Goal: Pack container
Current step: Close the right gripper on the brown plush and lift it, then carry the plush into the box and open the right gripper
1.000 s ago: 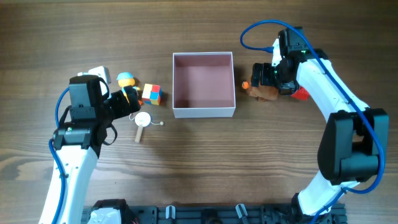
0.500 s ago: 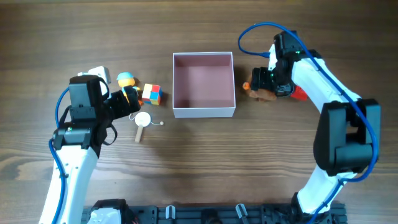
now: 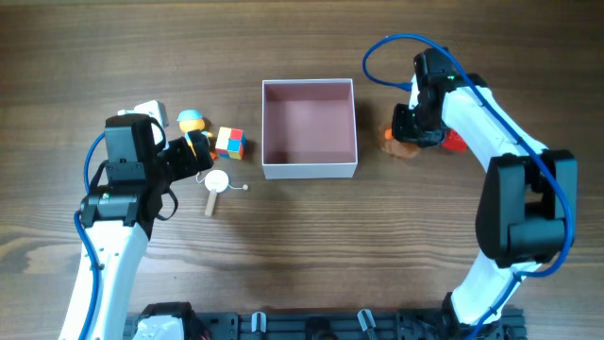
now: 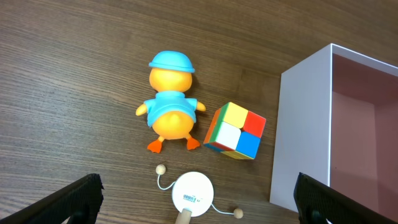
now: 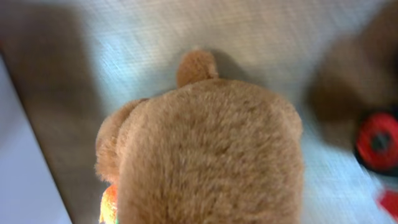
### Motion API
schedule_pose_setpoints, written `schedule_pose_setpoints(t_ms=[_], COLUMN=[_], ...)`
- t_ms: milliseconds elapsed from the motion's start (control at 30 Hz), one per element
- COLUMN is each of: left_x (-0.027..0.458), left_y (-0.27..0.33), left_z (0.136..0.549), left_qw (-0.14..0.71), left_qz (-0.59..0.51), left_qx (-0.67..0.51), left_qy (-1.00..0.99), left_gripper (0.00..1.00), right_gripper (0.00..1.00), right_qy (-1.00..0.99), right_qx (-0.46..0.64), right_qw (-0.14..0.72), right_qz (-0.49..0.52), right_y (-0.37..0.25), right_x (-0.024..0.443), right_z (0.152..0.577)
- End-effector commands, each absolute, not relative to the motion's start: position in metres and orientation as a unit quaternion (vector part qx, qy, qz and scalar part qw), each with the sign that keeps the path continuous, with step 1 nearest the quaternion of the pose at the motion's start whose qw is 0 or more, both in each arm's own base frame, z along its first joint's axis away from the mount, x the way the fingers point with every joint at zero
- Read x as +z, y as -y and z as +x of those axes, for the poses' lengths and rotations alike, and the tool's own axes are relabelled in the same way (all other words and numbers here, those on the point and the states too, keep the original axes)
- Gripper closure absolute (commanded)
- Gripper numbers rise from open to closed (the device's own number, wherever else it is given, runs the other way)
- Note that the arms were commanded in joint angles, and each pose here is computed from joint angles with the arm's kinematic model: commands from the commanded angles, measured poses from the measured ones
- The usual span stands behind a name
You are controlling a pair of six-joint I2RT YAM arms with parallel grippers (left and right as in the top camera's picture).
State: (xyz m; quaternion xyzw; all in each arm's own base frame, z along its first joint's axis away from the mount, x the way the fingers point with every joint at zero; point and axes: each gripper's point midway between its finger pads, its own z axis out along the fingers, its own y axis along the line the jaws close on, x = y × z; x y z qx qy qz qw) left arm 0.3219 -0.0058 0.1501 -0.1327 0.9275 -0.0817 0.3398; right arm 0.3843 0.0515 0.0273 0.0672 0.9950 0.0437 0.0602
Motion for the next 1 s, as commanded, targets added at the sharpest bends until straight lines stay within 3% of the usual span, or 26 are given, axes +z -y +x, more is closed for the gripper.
schedule_pose_setpoints(t_ms=[0, 233, 367, 600, 967], left_x=[0.156, 0.156, 0.156, 0.156, 0.156], left_y=[0.003, 0.003, 0.003, 0.003, 0.003], left_z=[0.326, 0.326, 0.326, 0.326, 0.326], left_qw=[0.347, 0.347, 0.347, 0.347, 0.347], left_qz=[-0.126, -0.126, -0.126, -0.126, -0.126], left_qx=[-0.076, -0.076, -0.076, -0.077, -0.076], left_qy=[-0.926, -0.926, -0.926, -0.926, -0.926], left_gripper=[0.00, 0.00, 0.00, 0.00, 0.00], right_gripper=[0.96, 0.96, 0.94, 0.94, 0.91], right_qy=[-0.990, -0.962, -0.946, -0.941, -0.964], right_qx=[0.024, 0.090, 0.116, 0.134, 0.119], right_qw=[0.121, 0.250, 0.299, 0.309, 0.236], right_qz=[0.073, 0.057, 0.036, 0.040, 0.029], right_y=[-0.050, -0.121, -0.173, -0.238, -0.280], right_x=[0.081, 0.206, 0.231, 0.205, 0.087], right_z=[0.395, 0.386, 0.379, 0.387, 0.411])
